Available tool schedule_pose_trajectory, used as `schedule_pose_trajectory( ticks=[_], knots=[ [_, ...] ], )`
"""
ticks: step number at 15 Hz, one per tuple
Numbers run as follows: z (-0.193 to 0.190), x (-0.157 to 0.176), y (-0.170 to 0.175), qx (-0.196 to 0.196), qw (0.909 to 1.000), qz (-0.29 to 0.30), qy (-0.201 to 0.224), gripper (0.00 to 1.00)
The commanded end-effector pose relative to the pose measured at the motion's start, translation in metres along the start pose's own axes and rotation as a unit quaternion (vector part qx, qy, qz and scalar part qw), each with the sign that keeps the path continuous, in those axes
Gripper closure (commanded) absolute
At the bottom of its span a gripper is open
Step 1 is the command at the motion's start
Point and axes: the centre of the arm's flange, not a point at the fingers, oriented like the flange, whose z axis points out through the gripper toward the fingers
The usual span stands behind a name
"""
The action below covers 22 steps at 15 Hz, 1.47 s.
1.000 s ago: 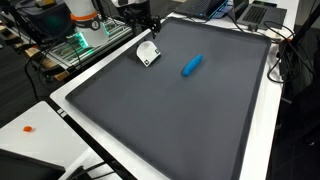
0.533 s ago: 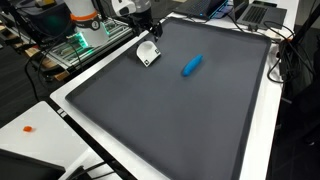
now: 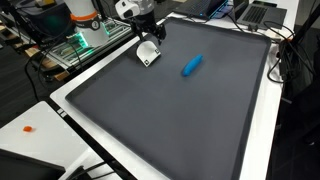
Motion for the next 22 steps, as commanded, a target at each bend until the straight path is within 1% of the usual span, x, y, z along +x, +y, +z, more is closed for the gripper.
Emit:
schedule_pose_trajectory(
  ticks=[1,4,7,10,14,16,17,18,19,20,22],
  knots=[
    [0.0099,0.0043,0.0015,0.001,0.9996,-0.012,0.025,0.00],
    [0.0104,0.0074,0.0014,-0.005,0.9990,-0.026,0.037,0.00],
    [0.0129,0.0077,0.0007,-0.008,0.9985,-0.024,0.049,0.00],
    [0.0159,0.0067,-0.0005,-0.001,0.9981,-0.015,0.060,0.00],
    [0.0165,0.0061,-0.0022,0.010,0.9979,-0.001,0.064,0.00],
    [0.0155,0.0055,-0.0035,0.015,0.9976,0.001,0.067,0.09],
    [0.0148,0.0054,-0.0042,0.017,0.9975,0.002,0.068,0.19],
    [0.0143,0.0054,-0.0047,0.019,0.9974,0.002,0.069,0.26],
    [0.0137,0.0052,-0.0052,0.021,0.9973,0.003,0.070,0.39],
    [0.0134,0.0052,-0.0055,0.022,0.9973,0.005,0.071,0.44],
    [0.0130,0.0057,-0.0059,0.023,0.9971,0.008,0.071,0.63]
  ],
)
